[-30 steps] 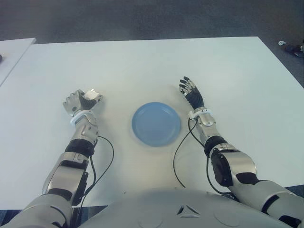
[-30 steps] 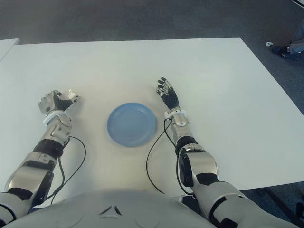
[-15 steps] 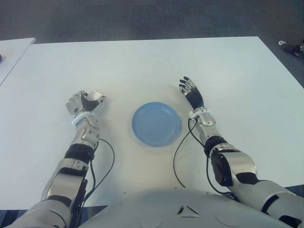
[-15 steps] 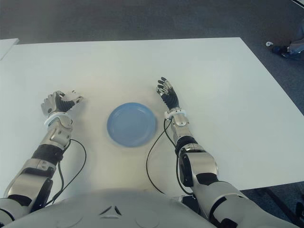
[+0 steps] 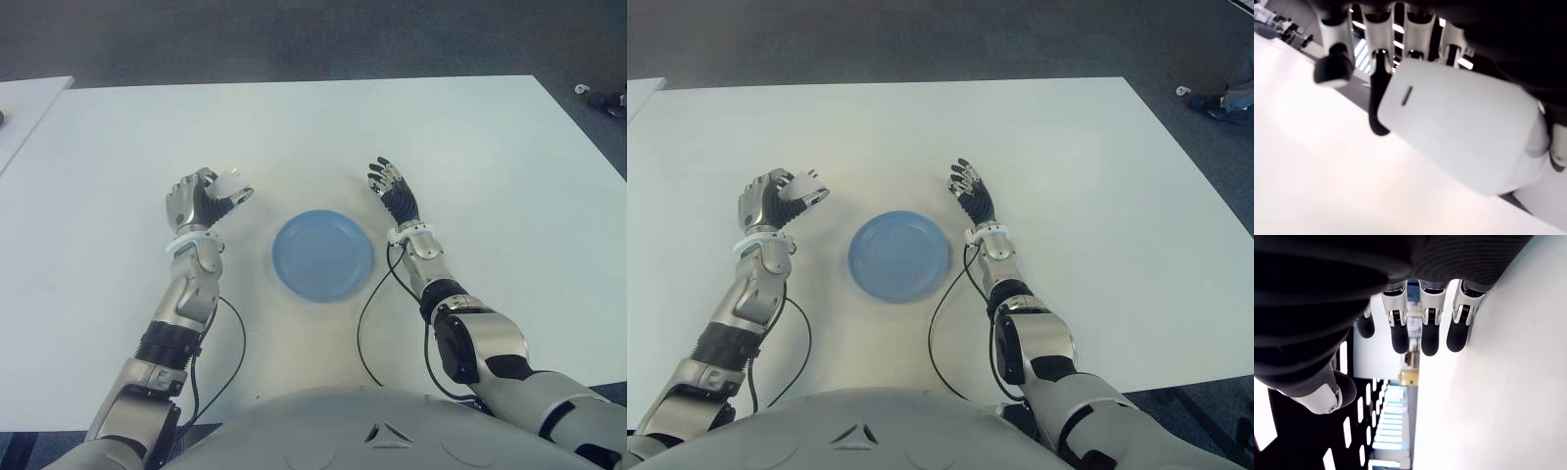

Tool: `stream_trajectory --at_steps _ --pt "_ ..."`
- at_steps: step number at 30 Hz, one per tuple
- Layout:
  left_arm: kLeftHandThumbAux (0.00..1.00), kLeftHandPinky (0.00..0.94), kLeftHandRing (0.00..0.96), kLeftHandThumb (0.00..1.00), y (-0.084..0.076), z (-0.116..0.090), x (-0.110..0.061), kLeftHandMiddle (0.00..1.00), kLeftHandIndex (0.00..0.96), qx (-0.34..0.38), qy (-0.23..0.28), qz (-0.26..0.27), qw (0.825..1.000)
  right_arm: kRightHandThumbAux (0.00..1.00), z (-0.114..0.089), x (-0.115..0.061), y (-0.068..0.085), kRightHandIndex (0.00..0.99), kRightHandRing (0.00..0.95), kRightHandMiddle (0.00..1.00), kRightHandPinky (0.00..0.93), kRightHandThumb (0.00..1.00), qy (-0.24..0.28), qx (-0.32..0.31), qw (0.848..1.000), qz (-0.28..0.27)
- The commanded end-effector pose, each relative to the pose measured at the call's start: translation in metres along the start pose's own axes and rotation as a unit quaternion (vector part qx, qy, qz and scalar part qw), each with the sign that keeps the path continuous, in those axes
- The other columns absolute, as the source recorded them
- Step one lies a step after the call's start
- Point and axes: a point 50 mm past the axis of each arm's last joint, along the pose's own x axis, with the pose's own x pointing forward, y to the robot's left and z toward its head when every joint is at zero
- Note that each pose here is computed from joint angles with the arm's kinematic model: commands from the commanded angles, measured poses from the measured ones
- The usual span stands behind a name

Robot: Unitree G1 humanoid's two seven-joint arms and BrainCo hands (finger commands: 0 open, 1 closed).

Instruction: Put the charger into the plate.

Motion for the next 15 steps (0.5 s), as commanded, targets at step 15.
stream_trajectory --at_steps 15 --pt "0.667 0.832 0.836 0.853 -0.016 0.044 -0.019 0.542 0.400 -0.030 -0.110 -0.069 0.991 0.568 -0.038 -0.020 0.010 0.028 0.137 0.152 0.120 0.068 0.103 0.012 0.995 0.008"
